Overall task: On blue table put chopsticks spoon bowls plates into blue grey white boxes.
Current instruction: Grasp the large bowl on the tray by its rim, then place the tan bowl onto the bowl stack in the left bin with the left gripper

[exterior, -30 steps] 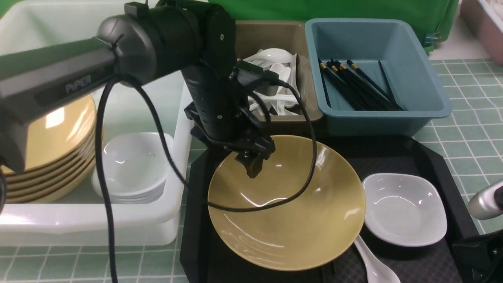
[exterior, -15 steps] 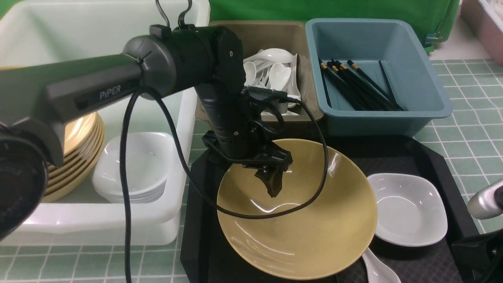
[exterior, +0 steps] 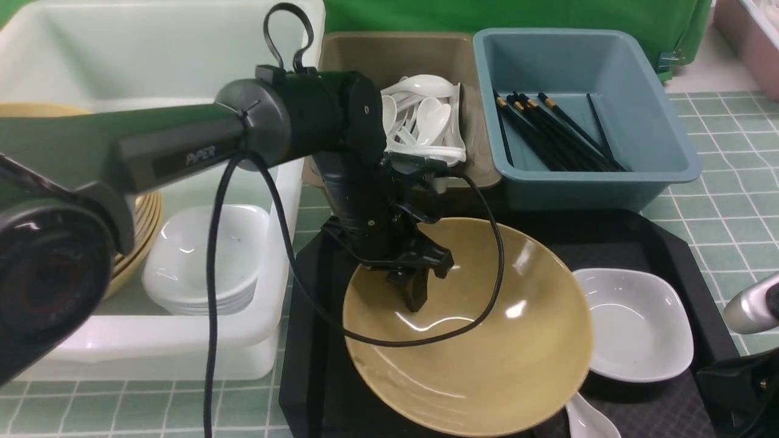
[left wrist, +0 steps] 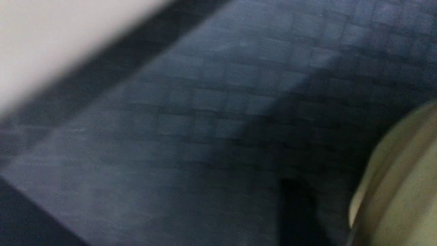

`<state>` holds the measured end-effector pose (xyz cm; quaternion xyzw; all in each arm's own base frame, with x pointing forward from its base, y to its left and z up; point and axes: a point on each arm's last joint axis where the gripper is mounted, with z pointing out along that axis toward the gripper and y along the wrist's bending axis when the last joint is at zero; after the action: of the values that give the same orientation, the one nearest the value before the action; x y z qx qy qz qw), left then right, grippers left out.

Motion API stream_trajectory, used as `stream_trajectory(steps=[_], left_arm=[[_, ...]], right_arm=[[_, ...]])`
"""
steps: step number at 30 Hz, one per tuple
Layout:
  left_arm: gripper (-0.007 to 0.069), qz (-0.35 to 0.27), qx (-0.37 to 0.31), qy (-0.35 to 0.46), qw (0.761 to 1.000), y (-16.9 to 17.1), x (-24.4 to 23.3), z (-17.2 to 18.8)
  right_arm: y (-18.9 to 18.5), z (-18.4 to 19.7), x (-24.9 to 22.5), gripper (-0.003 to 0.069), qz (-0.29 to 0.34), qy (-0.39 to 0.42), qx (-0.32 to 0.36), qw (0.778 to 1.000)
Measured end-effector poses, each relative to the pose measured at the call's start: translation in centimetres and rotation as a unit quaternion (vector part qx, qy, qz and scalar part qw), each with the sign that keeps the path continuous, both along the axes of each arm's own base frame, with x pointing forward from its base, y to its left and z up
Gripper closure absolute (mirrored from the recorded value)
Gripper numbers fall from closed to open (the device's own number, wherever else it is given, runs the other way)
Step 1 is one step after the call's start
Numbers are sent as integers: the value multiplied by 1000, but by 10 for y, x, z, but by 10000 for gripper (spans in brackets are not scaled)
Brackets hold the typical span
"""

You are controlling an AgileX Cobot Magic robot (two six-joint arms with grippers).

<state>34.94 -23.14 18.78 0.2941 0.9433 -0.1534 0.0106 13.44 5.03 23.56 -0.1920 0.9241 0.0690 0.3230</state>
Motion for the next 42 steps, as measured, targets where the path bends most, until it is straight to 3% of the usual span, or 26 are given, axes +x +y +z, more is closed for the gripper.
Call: stream_trajectory(steps=[6, 7, 10, 11, 14, 15, 16, 18, 21, 24, 28, 35, 40, 42], left_arm=[[473, -39, -3, -49, 998, 6, -8, 40], [531, -45, -14, -77, 996, 10, -13, 63], [602, -58, -28, -147, 987, 24, -28, 114], [603, -59, -28, -149, 987, 25, -28, 114], [615, -41, -52, -228, 971, 56, -51, 175], [616, -35, -50, -234, 970, 61, -51, 179], [619, 6, -49, -277, 960, 94, -60, 209], [619, 71, -38, -319, 944, 133, -69, 234], [619, 242, -1, -368, 898, 215, -79, 260], [619, 416, 37, -369, 830, 293, -88, 256], [619, 516, 54, -321, 793, 343, -93, 223], [609, 551, 50, -270, 788, 363, -82, 168], [475, 559, 47, -279, 780, 365, -78, 148], [369, 562, 46, -276, 778, 365, -78, 146]], right_arm=[[0, 0, 0, 505, 0, 0, 0, 1000], [0, 0, 0, 505, 0, 0, 0, 1000], [0, 0, 0, 502, 0, 0, 0, 1000], [0, 0, 0, 502, 0, 0, 0, 1000], [0, 0, 0, 499, 0, 0, 0, 1000], [0, 0, 0, 498, 0, 0, 0, 1000], [0, 0, 0, 499, 0, 0, 0, 1000], [0, 0, 0, 497, 0, 0, 0, 1000], [0, 0, 0, 494, 0, 0, 0, 1000], [0, 0, 0, 489, -3, 1, 2, 1000], [0, 0, 1, 486, -19, 4, 14, 1000], [0, 0, 1, 486, -22, 4, 18, 1000], [1, 0, 1, 481, -23, 5, 20, 1000], [1, 0, 1, 479, -23, 5, 21, 999]])
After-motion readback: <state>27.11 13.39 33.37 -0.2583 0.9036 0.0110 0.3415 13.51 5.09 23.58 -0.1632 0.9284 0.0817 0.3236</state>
